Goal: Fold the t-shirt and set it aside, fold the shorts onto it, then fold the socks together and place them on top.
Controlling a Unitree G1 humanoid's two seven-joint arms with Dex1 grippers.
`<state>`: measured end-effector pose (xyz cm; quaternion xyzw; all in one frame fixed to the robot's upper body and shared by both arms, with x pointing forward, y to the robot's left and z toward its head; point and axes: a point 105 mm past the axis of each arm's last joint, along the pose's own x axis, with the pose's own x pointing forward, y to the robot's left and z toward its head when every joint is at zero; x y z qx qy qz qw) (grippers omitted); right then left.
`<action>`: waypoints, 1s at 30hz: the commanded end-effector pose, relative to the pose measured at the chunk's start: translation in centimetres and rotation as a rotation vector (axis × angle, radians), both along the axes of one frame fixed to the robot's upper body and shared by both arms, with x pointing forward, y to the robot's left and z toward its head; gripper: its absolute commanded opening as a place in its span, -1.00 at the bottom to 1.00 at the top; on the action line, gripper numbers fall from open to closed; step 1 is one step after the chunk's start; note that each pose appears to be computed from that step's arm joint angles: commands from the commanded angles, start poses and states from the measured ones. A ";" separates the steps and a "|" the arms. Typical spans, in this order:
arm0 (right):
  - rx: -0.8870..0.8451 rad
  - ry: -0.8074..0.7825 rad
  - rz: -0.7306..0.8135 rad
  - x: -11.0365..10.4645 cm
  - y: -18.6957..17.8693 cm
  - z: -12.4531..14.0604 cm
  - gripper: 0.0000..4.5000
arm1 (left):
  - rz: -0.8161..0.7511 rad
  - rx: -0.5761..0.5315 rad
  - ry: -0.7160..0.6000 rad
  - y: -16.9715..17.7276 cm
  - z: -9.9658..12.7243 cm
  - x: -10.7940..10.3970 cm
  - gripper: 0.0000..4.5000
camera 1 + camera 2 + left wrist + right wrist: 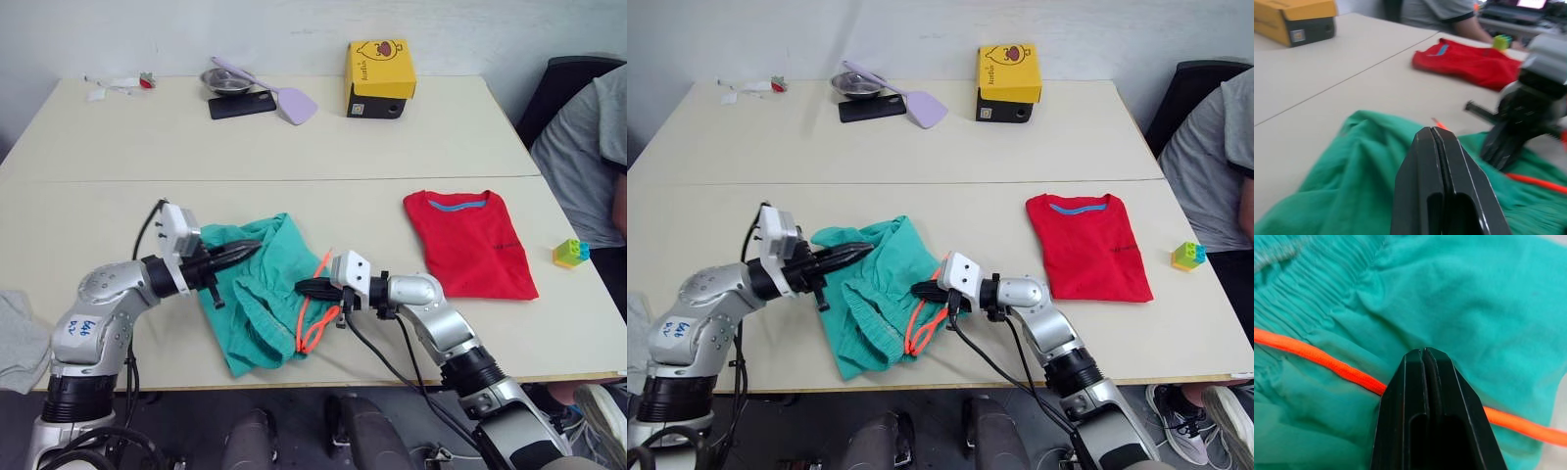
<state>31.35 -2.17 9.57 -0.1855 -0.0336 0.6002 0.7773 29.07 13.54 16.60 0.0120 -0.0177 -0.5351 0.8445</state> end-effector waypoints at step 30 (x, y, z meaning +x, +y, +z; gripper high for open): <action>-0.049 0.848 -0.046 4.3 -2.6 3.8 0.97 | -0.017 0.075 -0.091 2.5 -2.5 -4.4 -1.00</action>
